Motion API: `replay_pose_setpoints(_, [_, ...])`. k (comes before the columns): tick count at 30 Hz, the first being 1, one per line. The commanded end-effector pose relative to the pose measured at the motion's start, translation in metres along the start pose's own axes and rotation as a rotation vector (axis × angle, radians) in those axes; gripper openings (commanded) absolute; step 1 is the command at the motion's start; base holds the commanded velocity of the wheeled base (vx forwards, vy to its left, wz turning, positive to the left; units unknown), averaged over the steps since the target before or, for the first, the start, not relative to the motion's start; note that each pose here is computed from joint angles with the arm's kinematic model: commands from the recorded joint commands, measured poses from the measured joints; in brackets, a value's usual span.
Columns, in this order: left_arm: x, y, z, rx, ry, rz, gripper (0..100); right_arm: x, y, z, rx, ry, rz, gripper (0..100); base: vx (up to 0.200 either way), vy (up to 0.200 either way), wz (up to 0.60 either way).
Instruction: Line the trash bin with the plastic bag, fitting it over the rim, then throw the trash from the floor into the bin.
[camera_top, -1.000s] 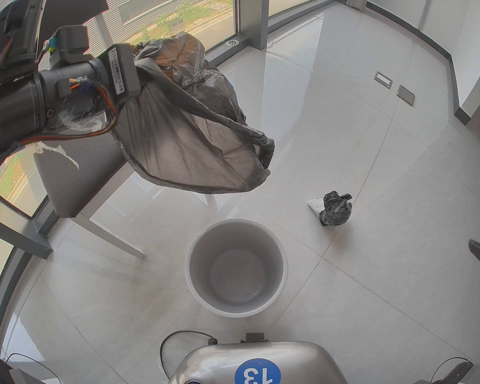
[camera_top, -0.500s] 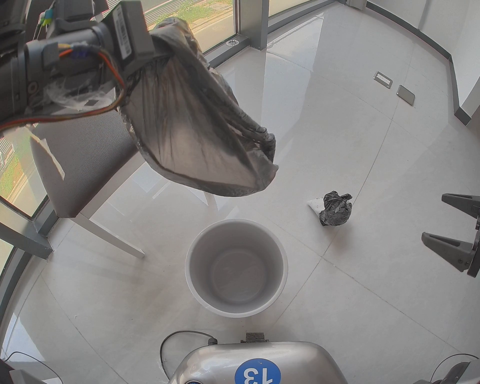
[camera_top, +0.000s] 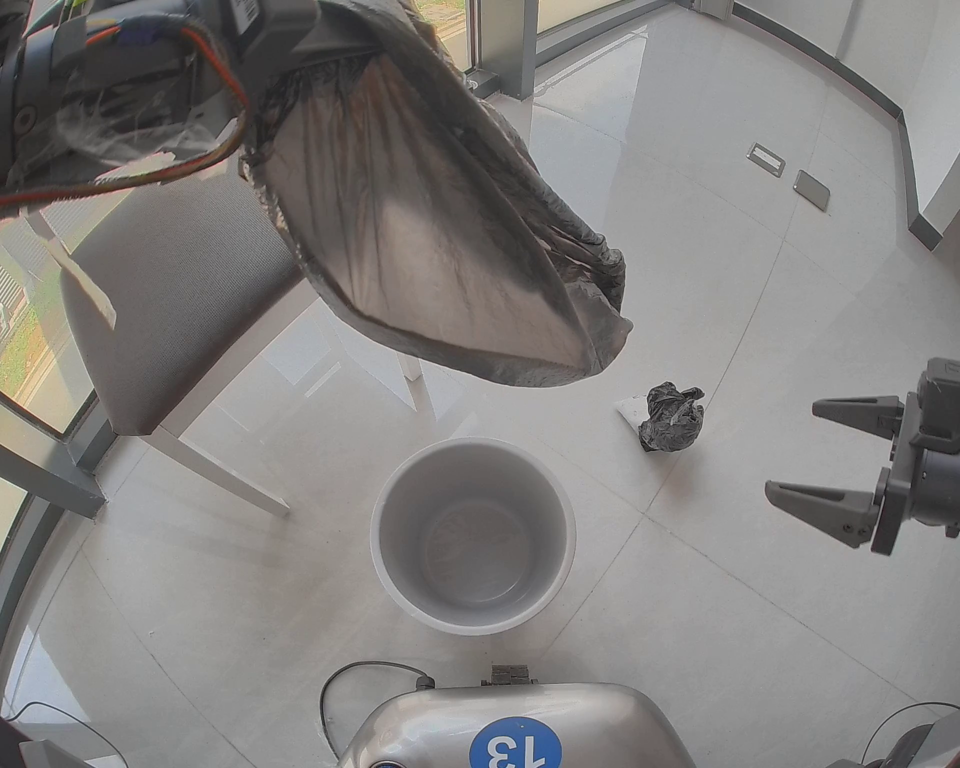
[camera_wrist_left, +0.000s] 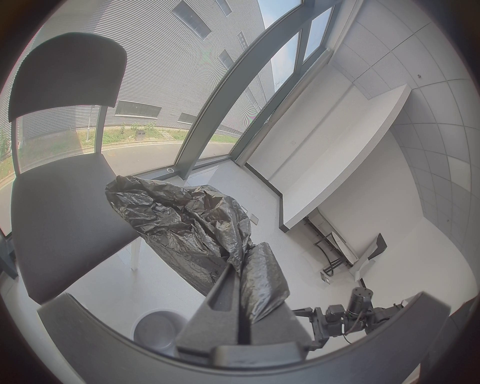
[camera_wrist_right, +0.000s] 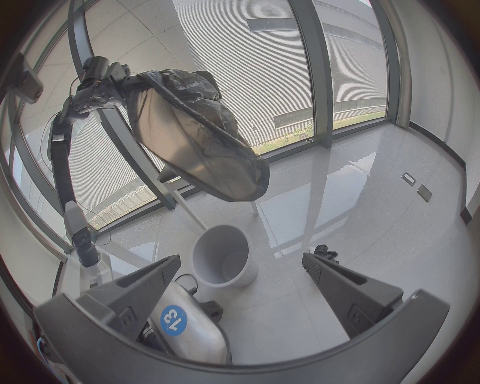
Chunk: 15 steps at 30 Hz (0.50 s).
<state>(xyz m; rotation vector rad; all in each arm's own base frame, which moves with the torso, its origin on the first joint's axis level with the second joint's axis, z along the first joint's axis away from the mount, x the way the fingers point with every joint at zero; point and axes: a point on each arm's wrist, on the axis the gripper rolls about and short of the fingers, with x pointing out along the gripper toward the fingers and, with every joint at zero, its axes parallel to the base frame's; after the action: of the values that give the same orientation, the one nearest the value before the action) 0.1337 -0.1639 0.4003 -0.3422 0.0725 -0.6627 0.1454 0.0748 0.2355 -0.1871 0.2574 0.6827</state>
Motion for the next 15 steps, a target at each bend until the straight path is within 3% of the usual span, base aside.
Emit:
replay_pose_setpoints(1, [-0.007, -0.001, 0.000, -0.007, 0.003, -0.014, 0, 0.022, -0.010, 0.008, 0.008, 0.014, -0.016, 100, 0.000, 0.000, 0.00])
replay_pose_setpoints(7, [-0.010, -0.003, 0.003, -0.012, -0.009, -0.026, 0, 0.036, -0.017, 0.021, 0.006, 0.002, -0.021, 100, 0.000, 0.000, 0.00])
replay_pose_setpoints(10, [-0.024, -0.013, 0.005, -0.021, -0.008, -0.092, 0, 0.049, -0.019, 0.033, -0.001, -0.019, 0.008, 100, 0.000, 0.000, 0.00])
replay_pose_setpoints(15, [-0.028, -0.020, 0.002, -0.021, 0.015, -0.130, 0, 0.059, -0.017, 0.036, -0.006, -0.022, 0.027, 100, 0.000, 0.000, 0.00])
